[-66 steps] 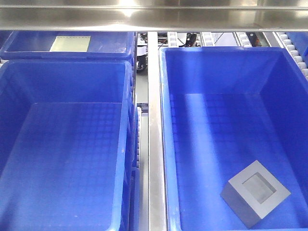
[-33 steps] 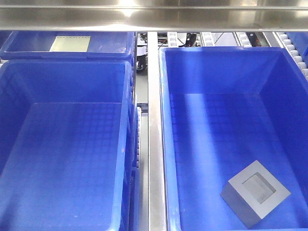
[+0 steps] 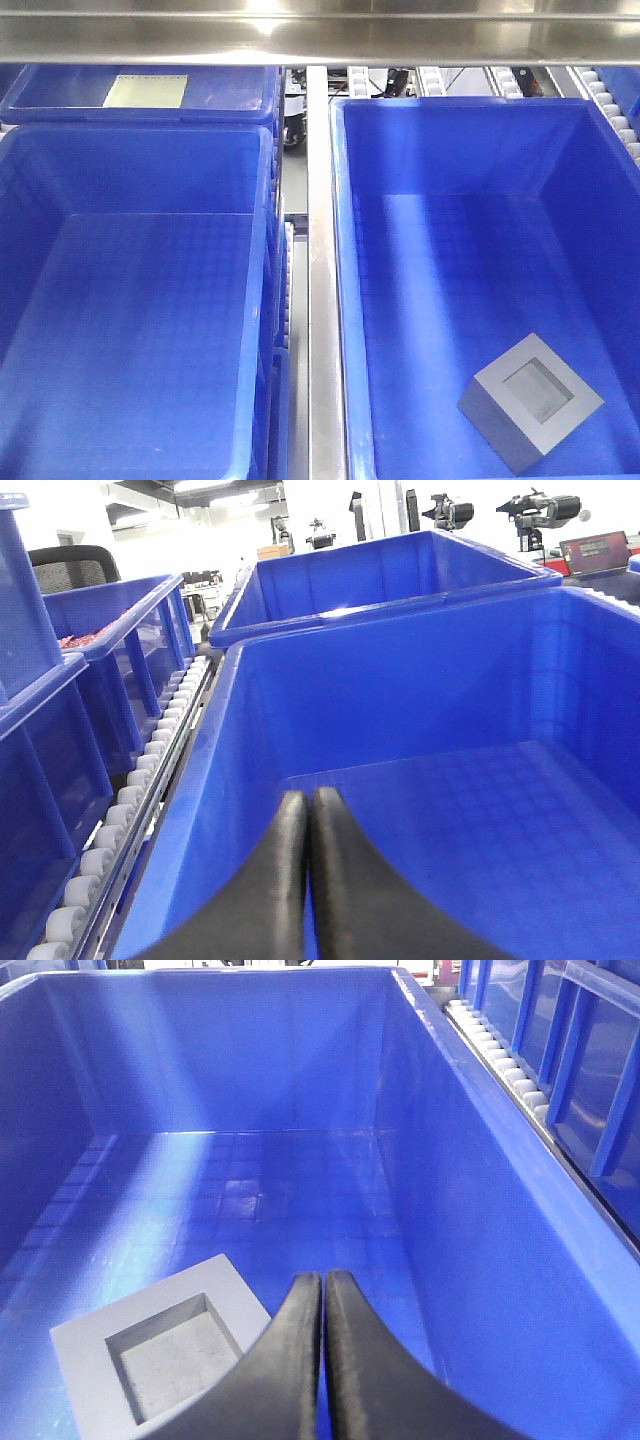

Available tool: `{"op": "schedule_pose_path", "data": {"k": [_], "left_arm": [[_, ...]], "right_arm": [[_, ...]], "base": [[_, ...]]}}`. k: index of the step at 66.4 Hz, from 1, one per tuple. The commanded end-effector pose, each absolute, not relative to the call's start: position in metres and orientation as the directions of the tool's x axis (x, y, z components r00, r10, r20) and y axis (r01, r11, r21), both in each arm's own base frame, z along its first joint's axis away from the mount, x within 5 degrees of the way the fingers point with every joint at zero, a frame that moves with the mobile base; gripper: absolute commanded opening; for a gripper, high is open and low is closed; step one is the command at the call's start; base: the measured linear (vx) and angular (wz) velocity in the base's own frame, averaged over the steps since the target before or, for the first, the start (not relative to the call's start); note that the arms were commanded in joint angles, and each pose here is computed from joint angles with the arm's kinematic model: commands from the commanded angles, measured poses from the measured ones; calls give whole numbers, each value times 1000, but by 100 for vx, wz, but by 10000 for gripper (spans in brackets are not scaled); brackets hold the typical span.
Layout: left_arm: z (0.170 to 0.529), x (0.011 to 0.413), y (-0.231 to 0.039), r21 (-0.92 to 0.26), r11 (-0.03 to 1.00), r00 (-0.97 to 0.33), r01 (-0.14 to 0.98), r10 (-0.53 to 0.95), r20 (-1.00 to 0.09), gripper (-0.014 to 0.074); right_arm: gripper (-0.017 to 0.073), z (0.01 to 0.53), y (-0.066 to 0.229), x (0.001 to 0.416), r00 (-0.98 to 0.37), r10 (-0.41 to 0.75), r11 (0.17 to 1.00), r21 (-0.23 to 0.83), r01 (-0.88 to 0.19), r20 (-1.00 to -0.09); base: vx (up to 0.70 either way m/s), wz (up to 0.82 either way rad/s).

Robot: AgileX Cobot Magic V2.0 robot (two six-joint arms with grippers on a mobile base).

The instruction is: Sort gray base to blue bin

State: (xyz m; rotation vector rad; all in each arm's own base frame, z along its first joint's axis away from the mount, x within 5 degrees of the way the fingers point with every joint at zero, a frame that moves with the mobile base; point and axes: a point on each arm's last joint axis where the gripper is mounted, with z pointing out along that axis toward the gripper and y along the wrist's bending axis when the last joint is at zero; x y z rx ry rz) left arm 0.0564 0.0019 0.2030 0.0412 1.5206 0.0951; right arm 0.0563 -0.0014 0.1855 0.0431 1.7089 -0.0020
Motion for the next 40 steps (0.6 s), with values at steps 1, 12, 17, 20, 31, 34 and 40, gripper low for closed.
{"op": "schedule_pose_path", "data": {"k": [1, 12, 17, 20, 31, 34, 40], "left_arm": [[216, 54, 2, 81, 996, 145, -42, 86, -986, -6], [216, 54, 2, 81, 996, 145, -42, 86, -986, -6], [217, 54, 2, 81, 996, 146, -42, 86, -986, -6], [217, 54, 2, 81, 996, 146, -42, 86, -986, -6], [217, 54, 2, 81, 996, 146, -42, 86, -986, -6], [217, 54, 2, 81, 996, 146, -42, 86, -986, -6], [217, 54, 2, 81, 996, 146, -42, 86, -986, -6]], "right_arm": [[-5, 189, -2, 58, -105, 10, 999, 7, 31, -994], [-5, 189, -2, 58, -105, 10, 999, 7, 31, -994], [-5, 189, -2, 58, -105, 10, 999, 7, 31, -994], [-5, 189, -2, 58, -105, 10, 999, 7, 31, -994], [-5, 189, -2, 58, -105, 10, 999, 7, 31, -994], [-5, 189, -2, 58, -105, 10, 999, 7, 31, -994], [-5, 189, -2, 58, -105, 10, 999, 7, 31, -994]], "base": [[0, 0], [0, 0], [0, 0], [0, 0], [0, 0], [0, 0], [0, 0]]}}
